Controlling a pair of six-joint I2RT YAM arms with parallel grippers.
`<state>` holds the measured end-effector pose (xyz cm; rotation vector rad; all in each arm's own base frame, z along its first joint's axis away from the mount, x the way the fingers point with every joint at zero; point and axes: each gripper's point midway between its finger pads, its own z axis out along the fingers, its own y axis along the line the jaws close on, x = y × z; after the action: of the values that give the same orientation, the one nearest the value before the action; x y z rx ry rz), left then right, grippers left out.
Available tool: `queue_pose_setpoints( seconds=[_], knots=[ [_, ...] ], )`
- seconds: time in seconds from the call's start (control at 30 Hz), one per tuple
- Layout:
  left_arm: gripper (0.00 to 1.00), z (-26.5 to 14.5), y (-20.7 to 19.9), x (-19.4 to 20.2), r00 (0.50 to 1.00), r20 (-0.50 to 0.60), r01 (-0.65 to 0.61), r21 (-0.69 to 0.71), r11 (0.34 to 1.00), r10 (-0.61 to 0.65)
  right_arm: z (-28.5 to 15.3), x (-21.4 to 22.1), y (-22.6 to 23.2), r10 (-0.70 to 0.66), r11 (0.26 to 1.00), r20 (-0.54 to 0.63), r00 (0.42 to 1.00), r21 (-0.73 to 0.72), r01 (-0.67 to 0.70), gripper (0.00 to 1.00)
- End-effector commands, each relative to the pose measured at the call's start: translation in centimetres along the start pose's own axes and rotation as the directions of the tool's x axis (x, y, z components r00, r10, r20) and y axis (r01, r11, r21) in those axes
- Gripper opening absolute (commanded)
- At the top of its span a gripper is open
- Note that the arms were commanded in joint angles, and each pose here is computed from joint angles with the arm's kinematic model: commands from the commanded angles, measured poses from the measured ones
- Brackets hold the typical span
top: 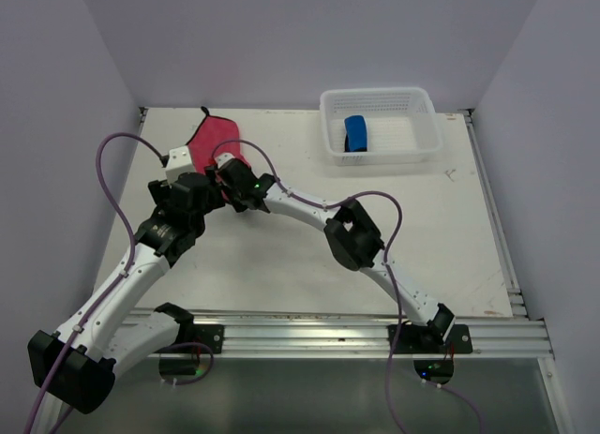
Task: Roll the towels
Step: Move the towel to the center of the board
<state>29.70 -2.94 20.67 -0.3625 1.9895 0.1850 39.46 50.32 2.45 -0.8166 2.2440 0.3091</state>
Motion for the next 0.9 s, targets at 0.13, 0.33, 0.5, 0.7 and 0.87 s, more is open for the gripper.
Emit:
queue_pose_setpoints(
  seconds=[0.13,0.33,0.5,0.7,0.87],
  knots=[
    [0.99,0.1,-0.2,-0.8,1.000,0.026,0.003,0.012,1.000,-0.004,-1.6,4.7,-1.5,-0.051,0.998,-0.130,0.990,0.035,0.056,0.00],
    [1.00,0.1,-0.2,-0.9,1.000,0.030,0.003,0.013,1.000,-0.003,-7.0,5.4,-2.9,-0.041,0.998,-0.122,0.992,0.046,0.047,0.00],
    [1.00,0.0,-0.2,-0.8,1.000,0.025,0.002,0.016,1.000,-0.002,-13.1,8.5,-4.6,0.014,0.999,-0.115,0.993,0.053,-0.008,0.00],
    [1.00,0.2,-1.6,0.0,1.000,-0.017,-0.014,0.080,0.997,0.015,-18.6,14.3,-7.3,0.084,0.994,-0.154,0.985,0.076,-0.073,0.00],
    [0.99,0.4,-3.9,0.6,0.998,-0.055,-0.027,0.187,0.982,0.038,-23.7,16.2,-10.7,0.162,0.981,-0.117,0.980,0.129,-0.147,0.00]
  ],
)
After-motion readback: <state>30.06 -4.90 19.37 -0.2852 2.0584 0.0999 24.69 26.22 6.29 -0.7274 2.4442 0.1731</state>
